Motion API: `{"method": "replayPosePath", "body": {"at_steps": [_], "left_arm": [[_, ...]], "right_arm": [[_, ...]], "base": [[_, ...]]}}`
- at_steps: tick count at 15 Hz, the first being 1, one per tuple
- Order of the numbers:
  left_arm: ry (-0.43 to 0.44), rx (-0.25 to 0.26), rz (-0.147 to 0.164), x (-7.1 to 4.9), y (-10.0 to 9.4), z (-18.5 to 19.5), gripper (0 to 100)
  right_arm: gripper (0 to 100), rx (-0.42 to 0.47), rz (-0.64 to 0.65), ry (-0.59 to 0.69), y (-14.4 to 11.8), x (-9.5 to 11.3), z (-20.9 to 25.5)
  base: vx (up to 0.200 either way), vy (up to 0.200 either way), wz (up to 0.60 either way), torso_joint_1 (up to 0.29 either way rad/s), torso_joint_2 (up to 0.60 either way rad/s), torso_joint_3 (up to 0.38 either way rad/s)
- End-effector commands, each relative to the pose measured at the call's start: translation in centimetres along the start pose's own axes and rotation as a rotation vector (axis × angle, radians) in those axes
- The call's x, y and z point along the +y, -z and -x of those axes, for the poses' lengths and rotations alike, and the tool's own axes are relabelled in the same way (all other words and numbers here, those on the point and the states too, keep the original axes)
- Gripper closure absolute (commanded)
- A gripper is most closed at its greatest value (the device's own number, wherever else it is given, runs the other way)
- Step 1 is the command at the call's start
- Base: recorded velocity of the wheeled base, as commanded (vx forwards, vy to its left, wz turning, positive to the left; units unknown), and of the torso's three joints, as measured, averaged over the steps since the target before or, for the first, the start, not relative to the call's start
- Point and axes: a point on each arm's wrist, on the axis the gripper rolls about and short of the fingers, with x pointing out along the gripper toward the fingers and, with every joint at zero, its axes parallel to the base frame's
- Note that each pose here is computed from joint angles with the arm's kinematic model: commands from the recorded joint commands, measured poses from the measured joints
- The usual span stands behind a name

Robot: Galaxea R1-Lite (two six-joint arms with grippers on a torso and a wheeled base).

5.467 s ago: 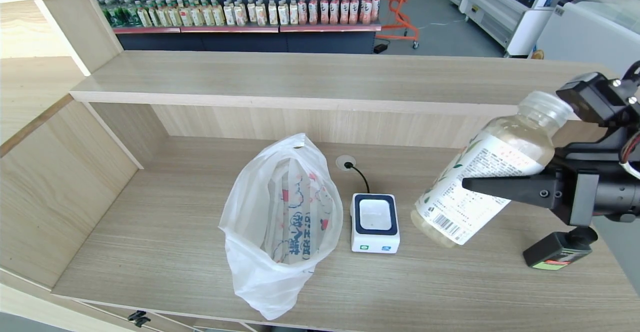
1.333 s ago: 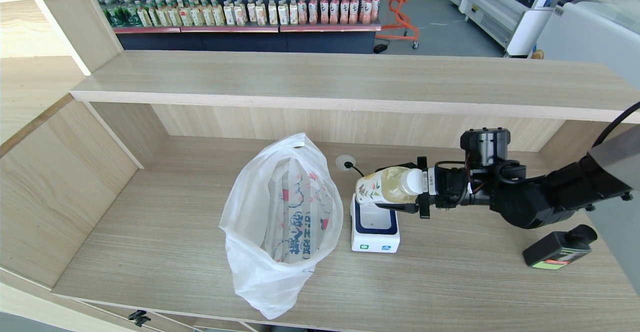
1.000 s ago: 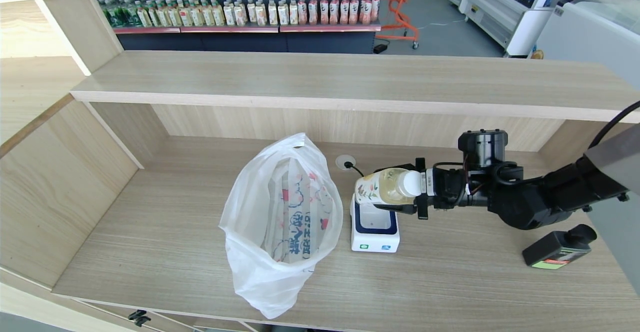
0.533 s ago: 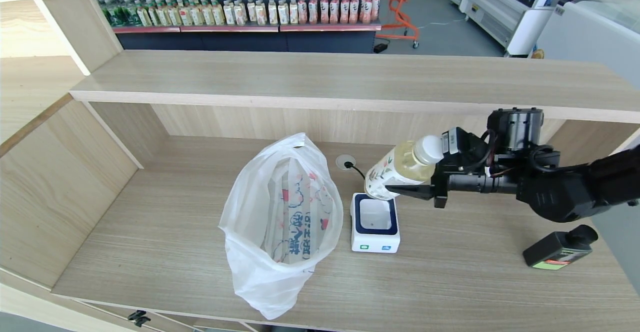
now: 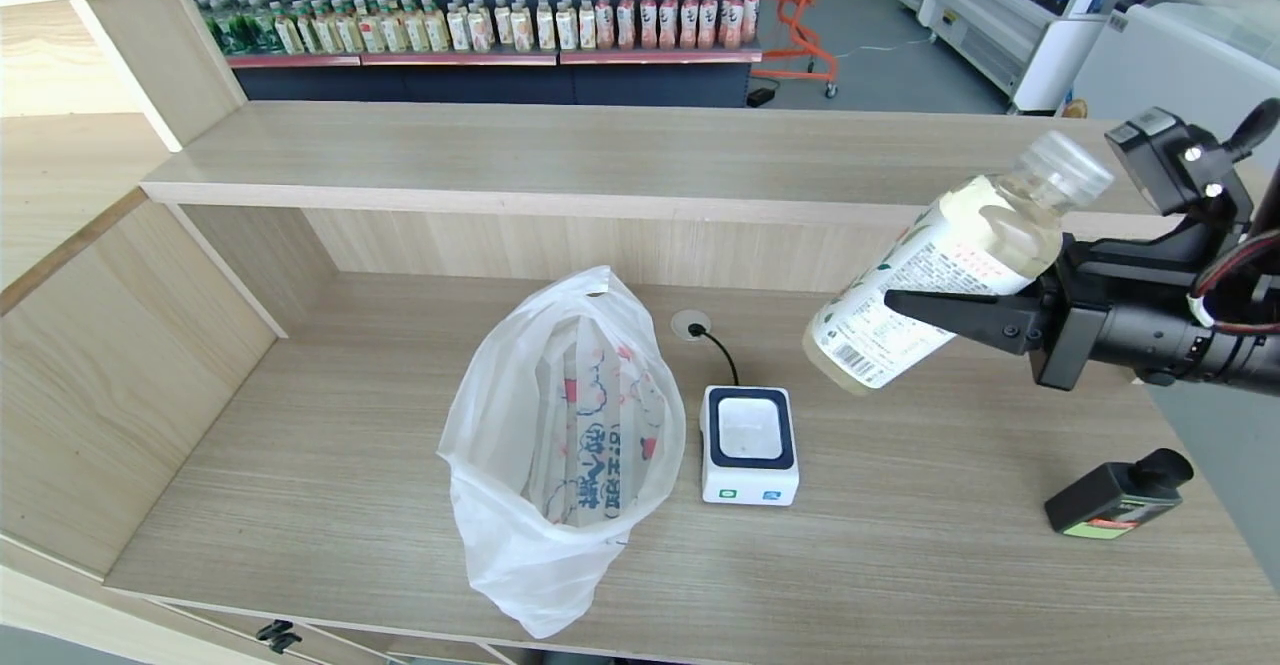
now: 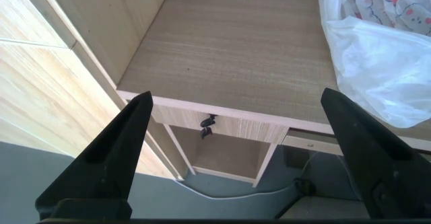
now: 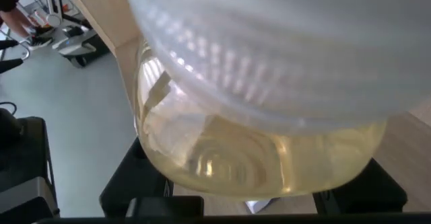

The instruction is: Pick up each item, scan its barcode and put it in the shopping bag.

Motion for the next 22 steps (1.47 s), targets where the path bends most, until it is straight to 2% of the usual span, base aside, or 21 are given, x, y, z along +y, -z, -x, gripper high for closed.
{"method": "replayPosePath", "body": {"at_steps": [1, 4, 9, 12, 15, 18, 22], "left_arm": [[0.000, 0.000, 0.000, 0.0, 0.0, 0.0, 0], [0.000, 0.000, 0.000, 0.0, 0.0, 0.0, 0], [0.000, 0.000, -0.003, 0.0, 0.0, 0.0, 0], [0.000, 0.000, -0.001, 0.0, 0.0, 0.0, 0], [0.000, 0.000, 0.002, 0.0, 0.0, 0.0, 0], [0.000, 0.000, 0.002, 0.0, 0.0, 0.0, 0], [0.000, 0.000, 0.002, 0.0, 0.0, 0.0, 0]], "right_arm": [[100, -0.013, 0.016, 0.020, -0.5, 0.3, 0.9], [100, -0.009, 0.012, 0.037, -0.3, 0.3, 1.3], [100, 0.015, -0.095, 0.042, 0.8, 1.0, 2.0], [100, 0.030, -0.135, 0.041, 1.3, 0.9, 1.9], [100, 0.029, -0.264, 0.036, 1.3, 1.2, 1.8], [100, 0.057, -0.300, 0.090, 2.3, 1.4, 1.5], [100, 0.107, -0.396, 0.159, 3.9, 1.6, -0.8]], "base": [[0.000, 0.000, 0.00, 0.000, 0.00, 0.000], [0.000, 0.000, 0.00, 0.000, 0.00, 0.000], [0.000, 0.000, 0.00, 0.000, 0.00, 0.000], [0.000, 0.200, 0.00, -0.007, 0.00, 0.005], [0.000, 0.200, 0.00, 0.014, 0.01, 0.002], [0.000, 0.200, 0.00, 0.001, 0.00, 0.004], [0.000, 0.000, 0.00, 0.000, 0.00, 0.000]]}}
